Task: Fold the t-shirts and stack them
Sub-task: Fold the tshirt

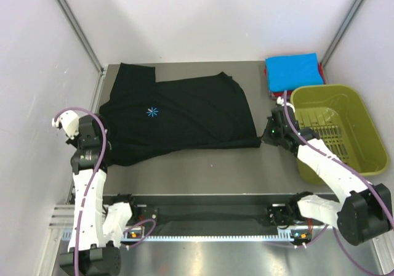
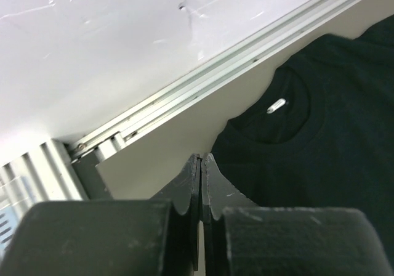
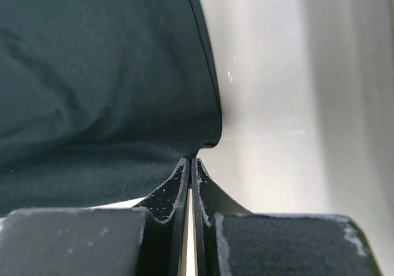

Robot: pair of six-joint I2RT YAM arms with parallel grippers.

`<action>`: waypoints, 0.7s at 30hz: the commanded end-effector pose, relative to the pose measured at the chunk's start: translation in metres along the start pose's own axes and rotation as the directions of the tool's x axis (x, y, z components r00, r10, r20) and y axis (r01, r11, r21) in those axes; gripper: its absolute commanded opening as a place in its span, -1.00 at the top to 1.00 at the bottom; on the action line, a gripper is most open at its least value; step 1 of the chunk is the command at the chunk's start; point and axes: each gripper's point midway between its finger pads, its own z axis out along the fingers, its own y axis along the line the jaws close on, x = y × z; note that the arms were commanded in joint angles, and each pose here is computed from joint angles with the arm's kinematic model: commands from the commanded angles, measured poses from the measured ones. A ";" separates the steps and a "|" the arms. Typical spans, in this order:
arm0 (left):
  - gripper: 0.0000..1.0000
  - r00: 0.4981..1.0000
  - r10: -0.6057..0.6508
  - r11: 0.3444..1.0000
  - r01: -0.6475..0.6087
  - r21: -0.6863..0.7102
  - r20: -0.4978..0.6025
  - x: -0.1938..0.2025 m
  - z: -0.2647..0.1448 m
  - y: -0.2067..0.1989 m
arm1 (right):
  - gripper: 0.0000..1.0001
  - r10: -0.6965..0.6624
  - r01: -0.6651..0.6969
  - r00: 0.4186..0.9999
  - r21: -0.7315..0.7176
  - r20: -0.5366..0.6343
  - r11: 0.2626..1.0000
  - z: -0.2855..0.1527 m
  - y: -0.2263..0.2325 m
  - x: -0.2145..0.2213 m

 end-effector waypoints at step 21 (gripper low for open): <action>1.00 0.974 0.206 0.968 -0.189 0.167 -0.092 0.042 0.070 -0.083 | 1.00 -0.190 0.189 0.982 0.033 0.023 0.981 0.070 0.052 -0.091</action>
